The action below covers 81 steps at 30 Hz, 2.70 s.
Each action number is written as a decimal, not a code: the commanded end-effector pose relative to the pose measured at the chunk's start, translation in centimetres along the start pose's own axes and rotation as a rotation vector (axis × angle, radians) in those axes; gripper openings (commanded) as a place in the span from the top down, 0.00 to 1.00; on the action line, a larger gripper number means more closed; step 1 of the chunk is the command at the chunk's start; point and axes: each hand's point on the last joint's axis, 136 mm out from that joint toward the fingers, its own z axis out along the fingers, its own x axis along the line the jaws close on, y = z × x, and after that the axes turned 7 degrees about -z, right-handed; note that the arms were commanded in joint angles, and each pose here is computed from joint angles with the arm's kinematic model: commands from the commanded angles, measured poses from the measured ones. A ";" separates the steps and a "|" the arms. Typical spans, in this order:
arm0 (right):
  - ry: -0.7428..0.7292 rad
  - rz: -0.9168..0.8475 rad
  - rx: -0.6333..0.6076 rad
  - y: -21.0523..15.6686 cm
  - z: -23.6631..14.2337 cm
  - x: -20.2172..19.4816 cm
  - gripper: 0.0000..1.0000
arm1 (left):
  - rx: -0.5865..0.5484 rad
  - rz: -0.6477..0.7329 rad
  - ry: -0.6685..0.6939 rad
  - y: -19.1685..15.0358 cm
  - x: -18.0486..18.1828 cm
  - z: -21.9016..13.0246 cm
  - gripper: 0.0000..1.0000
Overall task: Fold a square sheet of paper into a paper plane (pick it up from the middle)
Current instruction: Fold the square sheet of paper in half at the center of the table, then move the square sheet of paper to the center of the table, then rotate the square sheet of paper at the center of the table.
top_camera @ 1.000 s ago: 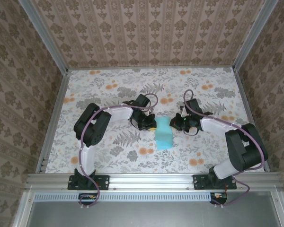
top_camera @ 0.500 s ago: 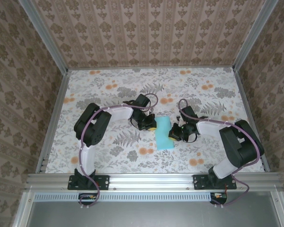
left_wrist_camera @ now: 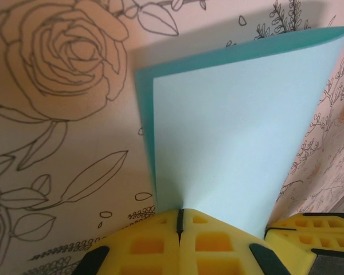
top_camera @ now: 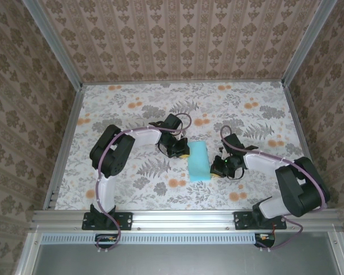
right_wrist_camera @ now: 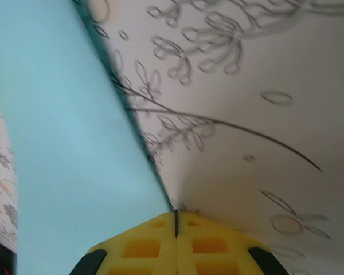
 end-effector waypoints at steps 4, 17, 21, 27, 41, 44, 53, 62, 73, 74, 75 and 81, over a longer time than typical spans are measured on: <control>0.114 -0.106 -0.046 0.6 -2.1 4.3 0.94 | 0.082 -0.152 0.340 -2.8 10.9 2.5 1.00; 0.018 -0.038 0.061 -0.6 1.3 1.8 0.95 | 0.085 -0.154 0.342 -2.9 11.0 2.6 1.00; -0.034 -0.016 0.093 -2.1 1.3 0.1 0.94 | 0.085 -0.158 0.346 -2.9 11.1 2.6 1.00; -0.085 0.025 0.147 -4.5 1.3 -2.0 0.94 | 0.084 -0.157 0.348 -2.9 11.2 2.6 1.00; -0.145 0.018 0.055 -4.2 -2.2 -2.3 0.93 | 0.083 -0.074 0.313 -2.1 9.7 2.3 1.00; -0.099 -0.021 -0.033 -2.3 -3.9 -0.2 0.91 | 0.072 0.036 0.301 -1.0 7.6 1.1 1.00; -0.078 -0.075 -0.139 1.8 -4.6 3.0 0.85 | -0.025 0.205 0.307 3.6 5.7 -4.0 1.00; -0.020 -0.189 -0.177 6.2 -1.7 8.7 0.82 | -0.106 0.291 0.199 6.6 3.1 -8.9 1.00; -0.029 -0.278 -0.112 11.1 4.6 14.0 0.85 | -0.399 0.095 0.120 5.7 3.2 -16.2 0.85; -0.037 -0.282 -0.109 11.4 5.0 14.0 0.85 | -0.415 0.083 0.117 5.3 3.4 -16.5 0.83; -0.050 -0.285 -0.105 11.7 5.4 13.9 0.85 | -0.428 0.077 0.113 4.9 3.6 -16.7 0.80; -0.120 -0.272 -0.107 13.0 6.8 12.8 0.85 | -0.430 0.021 0.069 3.3 4.8 -15.9 0.75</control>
